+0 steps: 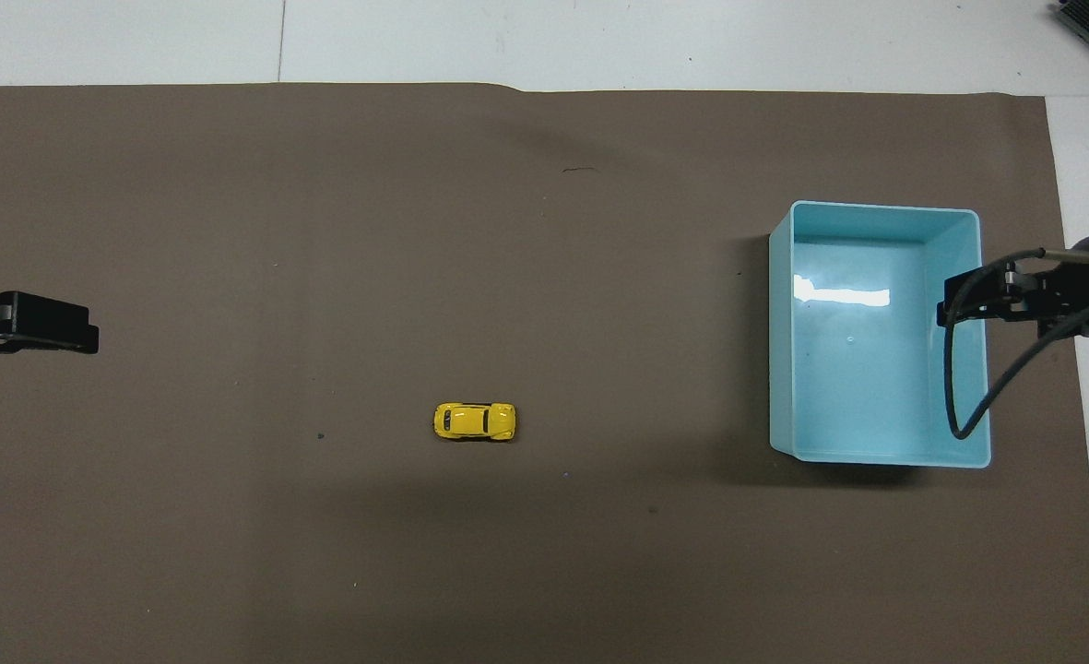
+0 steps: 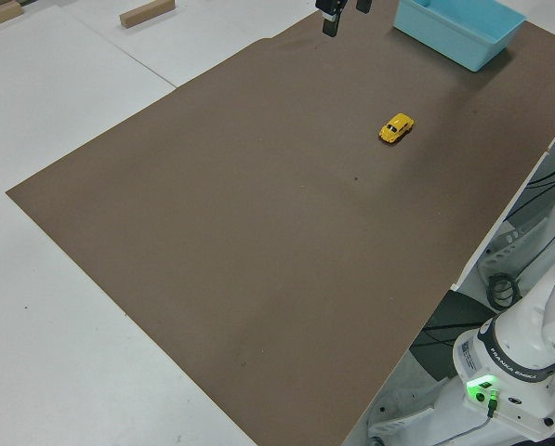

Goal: Wind up and store yellow beetle car

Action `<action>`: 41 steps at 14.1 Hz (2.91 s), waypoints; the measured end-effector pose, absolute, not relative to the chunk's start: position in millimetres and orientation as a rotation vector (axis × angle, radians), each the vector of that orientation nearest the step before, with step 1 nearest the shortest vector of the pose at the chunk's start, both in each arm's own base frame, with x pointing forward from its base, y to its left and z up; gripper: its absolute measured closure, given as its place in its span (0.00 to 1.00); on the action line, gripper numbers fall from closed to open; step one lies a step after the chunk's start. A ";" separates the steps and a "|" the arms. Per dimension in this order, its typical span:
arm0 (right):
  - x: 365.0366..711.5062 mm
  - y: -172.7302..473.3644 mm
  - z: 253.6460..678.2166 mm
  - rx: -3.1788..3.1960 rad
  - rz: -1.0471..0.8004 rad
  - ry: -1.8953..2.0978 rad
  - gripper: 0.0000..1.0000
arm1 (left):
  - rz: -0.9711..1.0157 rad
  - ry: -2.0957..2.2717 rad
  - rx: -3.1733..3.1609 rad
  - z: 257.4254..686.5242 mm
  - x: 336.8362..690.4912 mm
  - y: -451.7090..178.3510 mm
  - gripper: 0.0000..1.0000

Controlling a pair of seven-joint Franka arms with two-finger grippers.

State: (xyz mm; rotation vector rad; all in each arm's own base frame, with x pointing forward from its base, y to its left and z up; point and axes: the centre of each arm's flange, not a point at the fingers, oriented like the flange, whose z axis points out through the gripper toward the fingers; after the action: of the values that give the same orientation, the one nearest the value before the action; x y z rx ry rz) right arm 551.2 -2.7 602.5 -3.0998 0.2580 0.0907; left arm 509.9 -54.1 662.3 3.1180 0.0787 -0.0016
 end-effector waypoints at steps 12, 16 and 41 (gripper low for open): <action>551.2 -2.7 602.5 -3.100 0.091 0.258 0.00 | -0.068 1.005 2.958 647.4 507.8 -67.8 0.00; 551.2 -2.7 602.5 -3.100 0.091 0.258 0.00 | -0.113 1.454 2.746 643.7 505.6 -79.3 0.00; 551.2 -2.7 602.5 -3.100 0.091 0.258 0.00 | -0.108 2.280 2.079 470.0 455.1 -263.5 0.00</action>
State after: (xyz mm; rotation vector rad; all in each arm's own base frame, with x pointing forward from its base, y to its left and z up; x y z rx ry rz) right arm 551.2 -2.7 602.5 -3.0998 0.2580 0.0907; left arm 455.1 -263.5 470.0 2.0792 2.2799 -0.1085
